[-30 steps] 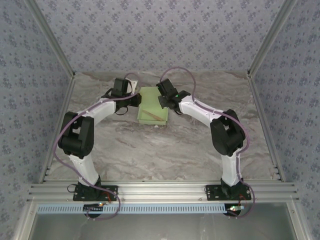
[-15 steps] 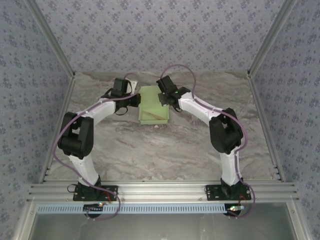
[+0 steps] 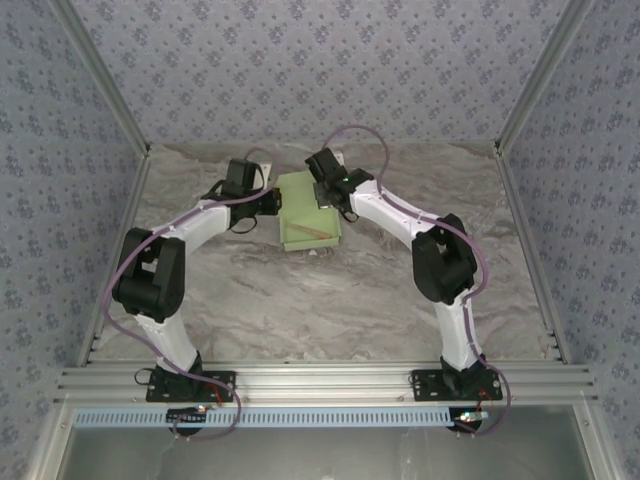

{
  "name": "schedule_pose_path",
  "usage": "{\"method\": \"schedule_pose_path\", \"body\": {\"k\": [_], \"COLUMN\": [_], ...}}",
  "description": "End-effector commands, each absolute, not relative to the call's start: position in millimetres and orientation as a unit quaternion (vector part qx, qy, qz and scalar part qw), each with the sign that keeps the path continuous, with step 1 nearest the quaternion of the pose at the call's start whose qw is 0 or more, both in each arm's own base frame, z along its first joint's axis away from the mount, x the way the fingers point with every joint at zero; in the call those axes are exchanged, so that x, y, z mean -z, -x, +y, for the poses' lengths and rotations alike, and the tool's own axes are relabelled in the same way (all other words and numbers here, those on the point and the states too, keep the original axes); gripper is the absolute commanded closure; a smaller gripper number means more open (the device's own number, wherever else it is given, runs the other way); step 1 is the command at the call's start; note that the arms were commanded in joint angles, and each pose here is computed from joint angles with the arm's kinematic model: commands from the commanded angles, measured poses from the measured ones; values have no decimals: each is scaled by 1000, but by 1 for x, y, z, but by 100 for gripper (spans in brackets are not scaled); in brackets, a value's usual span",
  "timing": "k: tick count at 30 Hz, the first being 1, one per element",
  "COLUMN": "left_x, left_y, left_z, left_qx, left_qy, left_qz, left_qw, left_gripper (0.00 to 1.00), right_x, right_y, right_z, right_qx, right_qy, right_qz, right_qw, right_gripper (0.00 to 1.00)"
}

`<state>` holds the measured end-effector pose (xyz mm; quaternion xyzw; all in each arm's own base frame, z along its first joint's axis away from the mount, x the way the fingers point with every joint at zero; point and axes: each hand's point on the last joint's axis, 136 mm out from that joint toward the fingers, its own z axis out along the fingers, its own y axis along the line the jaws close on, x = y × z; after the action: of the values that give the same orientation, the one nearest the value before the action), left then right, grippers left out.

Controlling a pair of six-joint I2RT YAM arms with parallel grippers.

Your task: Fold the paper box

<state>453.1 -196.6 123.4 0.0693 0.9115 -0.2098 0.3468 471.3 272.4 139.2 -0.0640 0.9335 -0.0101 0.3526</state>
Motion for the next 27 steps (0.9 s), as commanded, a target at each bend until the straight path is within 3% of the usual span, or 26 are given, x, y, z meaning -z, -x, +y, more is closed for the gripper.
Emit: {"method": "schedule_pose_path", "body": {"k": [1,18,27], "left_x": [-139,-130,-139], "left_y": [-461,-466,-461], "left_z": [-179,-157,-150], "left_qx": [193,128,103], "left_qy": [-18,67,23], "left_qz": [909,911,916], "left_qw": [369,385,388], "left_gripper": [100,100,100], "right_x": [-131,-129,-141], "right_y": [-475,-477,-466], "right_z": [235,254,258], "right_qx": [83,82,8], "right_qy": [-1,-26,115], "right_qz": [936,932,938], "right_qw": [342,351,327], "right_gripper": [89,85,76]}}
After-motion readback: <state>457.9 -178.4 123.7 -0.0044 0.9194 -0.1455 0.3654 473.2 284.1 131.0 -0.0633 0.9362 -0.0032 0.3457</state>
